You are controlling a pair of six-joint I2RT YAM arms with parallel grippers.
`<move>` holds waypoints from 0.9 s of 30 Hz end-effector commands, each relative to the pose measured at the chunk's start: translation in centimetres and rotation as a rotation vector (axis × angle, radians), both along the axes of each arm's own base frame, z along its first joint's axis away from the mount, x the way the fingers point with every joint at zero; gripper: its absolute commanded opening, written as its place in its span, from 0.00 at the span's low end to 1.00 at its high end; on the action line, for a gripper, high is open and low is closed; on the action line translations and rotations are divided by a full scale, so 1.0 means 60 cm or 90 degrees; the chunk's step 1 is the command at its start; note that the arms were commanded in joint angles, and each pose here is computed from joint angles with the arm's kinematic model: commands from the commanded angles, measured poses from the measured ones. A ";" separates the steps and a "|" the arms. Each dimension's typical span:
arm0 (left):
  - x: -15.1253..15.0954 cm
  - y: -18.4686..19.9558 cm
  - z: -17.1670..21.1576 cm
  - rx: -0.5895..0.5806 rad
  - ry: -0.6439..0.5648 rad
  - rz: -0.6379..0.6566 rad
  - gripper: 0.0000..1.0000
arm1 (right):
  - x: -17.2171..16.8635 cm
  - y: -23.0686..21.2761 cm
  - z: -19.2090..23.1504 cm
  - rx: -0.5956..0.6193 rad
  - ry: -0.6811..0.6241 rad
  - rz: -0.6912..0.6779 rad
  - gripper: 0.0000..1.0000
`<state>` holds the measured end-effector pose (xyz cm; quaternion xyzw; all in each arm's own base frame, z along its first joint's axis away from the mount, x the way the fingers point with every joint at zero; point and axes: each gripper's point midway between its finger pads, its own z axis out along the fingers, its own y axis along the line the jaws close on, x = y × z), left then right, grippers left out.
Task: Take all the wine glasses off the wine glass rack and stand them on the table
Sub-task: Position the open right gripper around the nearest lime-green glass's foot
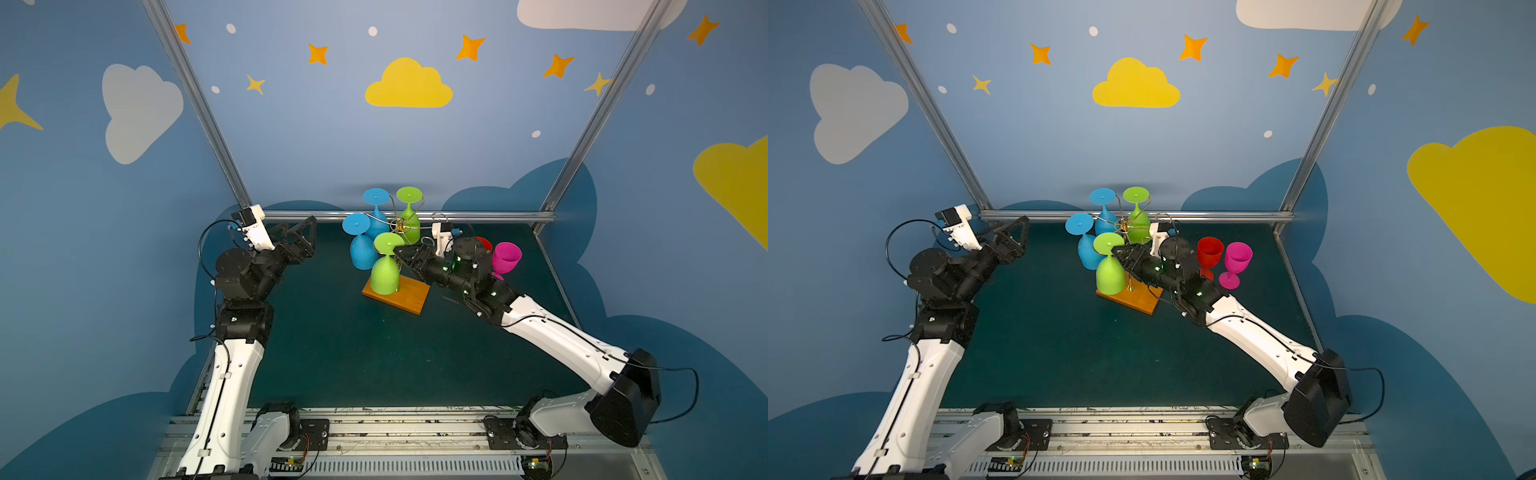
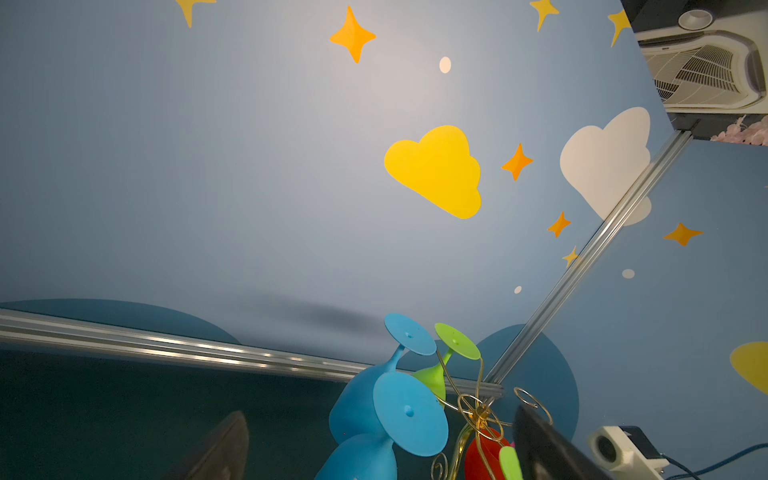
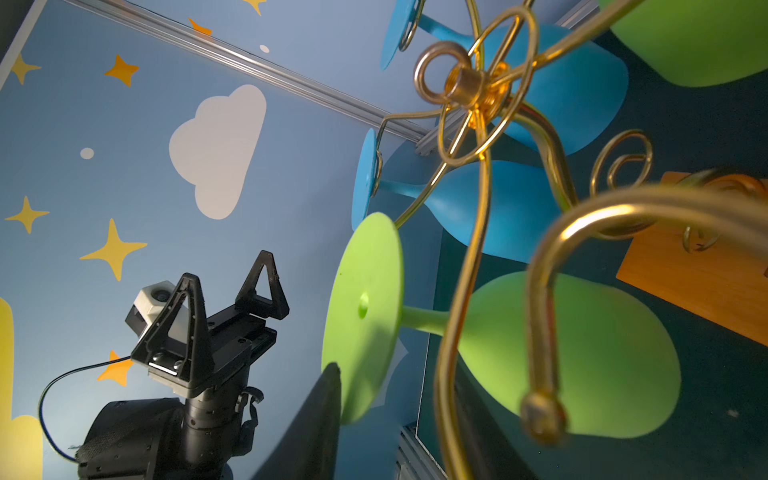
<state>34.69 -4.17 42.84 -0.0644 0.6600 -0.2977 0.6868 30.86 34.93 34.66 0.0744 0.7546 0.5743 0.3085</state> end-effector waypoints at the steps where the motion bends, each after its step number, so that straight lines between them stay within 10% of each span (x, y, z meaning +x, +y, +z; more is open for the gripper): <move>1: -0.007 0.000 0.005 0.009 -0.012 0.002 0.98 | 0.010 0.000 0.023 0.011 -0.019 -0.009 0.38; 27: -0.012 -0.002 0.007 0.011 -0.013 0.001 0.98 | 0.018 -0.009 0.052 0.052 -0.027 -0.016 0.00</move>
